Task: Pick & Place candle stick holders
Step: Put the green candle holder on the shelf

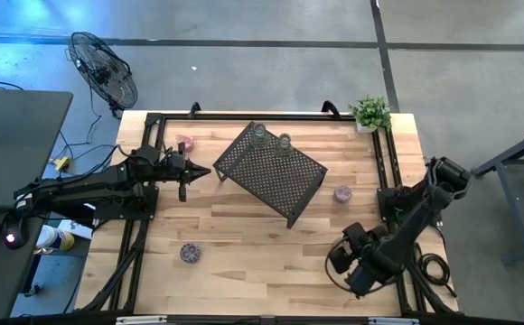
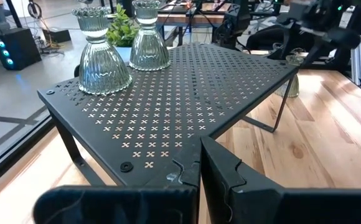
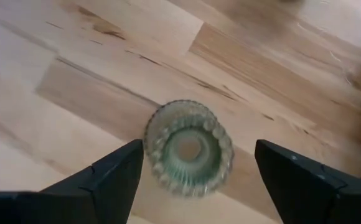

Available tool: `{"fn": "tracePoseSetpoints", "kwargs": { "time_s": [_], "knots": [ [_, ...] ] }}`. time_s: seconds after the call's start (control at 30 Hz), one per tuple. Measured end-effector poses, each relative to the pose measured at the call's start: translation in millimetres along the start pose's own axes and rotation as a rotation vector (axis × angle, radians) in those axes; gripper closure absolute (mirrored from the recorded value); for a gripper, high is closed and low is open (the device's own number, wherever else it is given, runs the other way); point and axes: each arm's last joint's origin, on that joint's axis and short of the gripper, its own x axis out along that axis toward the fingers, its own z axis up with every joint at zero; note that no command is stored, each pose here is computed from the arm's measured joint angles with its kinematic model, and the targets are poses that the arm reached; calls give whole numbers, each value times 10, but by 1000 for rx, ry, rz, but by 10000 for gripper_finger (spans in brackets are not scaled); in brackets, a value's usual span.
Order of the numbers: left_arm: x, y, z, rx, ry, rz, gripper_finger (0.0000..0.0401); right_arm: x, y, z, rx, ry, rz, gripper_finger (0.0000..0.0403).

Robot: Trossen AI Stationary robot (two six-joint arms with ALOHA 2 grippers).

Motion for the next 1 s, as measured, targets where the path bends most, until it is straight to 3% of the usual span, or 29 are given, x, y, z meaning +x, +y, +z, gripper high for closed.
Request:
{"fn": "tracePoseSetpoints", "kwargs": {
  "time_s": [0.2,0.47,0.77,1.0],
  "knots": [
    [0,0,-7,-2,8,0,400,225,37,28,-23,27,44,117],
    [0,0,-11,-3,11,1,400,132,108,66,-52,33,75,248],
    [0,0,-11,-3,11,1,400,-385,183,382,-88,-43,189,249],
    [0,0,-11,-3,11,1,400,-864,245,1014,-168,-142,188,249]
  ]
}}
